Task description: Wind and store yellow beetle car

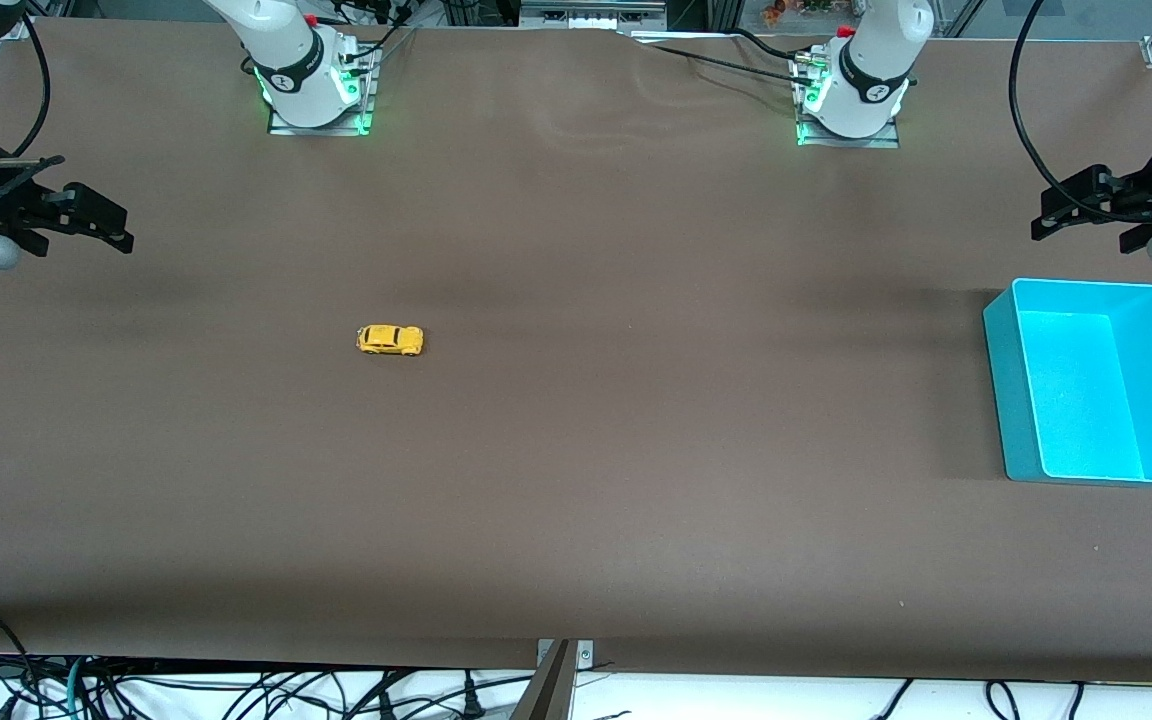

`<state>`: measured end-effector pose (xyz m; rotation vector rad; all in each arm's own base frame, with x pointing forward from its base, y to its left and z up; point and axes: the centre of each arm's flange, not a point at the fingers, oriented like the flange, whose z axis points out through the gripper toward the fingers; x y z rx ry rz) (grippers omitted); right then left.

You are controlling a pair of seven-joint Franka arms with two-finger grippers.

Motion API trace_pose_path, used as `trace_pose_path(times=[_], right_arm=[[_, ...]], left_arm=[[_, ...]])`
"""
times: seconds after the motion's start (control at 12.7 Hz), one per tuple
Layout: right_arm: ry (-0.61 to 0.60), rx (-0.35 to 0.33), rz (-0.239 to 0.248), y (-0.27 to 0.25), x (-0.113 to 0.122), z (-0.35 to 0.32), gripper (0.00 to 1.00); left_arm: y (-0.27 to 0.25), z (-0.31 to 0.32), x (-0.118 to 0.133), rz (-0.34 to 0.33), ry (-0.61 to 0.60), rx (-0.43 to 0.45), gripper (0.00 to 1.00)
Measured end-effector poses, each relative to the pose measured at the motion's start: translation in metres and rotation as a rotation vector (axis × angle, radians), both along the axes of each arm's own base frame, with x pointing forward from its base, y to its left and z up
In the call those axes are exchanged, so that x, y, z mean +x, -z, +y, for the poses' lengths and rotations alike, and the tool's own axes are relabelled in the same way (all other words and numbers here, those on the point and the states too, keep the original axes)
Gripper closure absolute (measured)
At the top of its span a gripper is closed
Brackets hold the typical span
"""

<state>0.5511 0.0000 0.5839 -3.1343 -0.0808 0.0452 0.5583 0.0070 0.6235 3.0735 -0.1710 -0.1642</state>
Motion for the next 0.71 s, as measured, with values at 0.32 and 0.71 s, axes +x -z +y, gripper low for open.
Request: trace_pose_path(times=[0.32,0.71], right_arm=[[0.0,0.0,0.011,0.006,0.003,0.0,0.0],[-0.001,0.0,0.024,0.013,0.006,0.0,0.0]], left_arm=[[0.0,0.0,0.0,0.0,0.0,0.0,0.0],[0.0,0.0,0.0,0.0,0.0,0.0,0.0]])
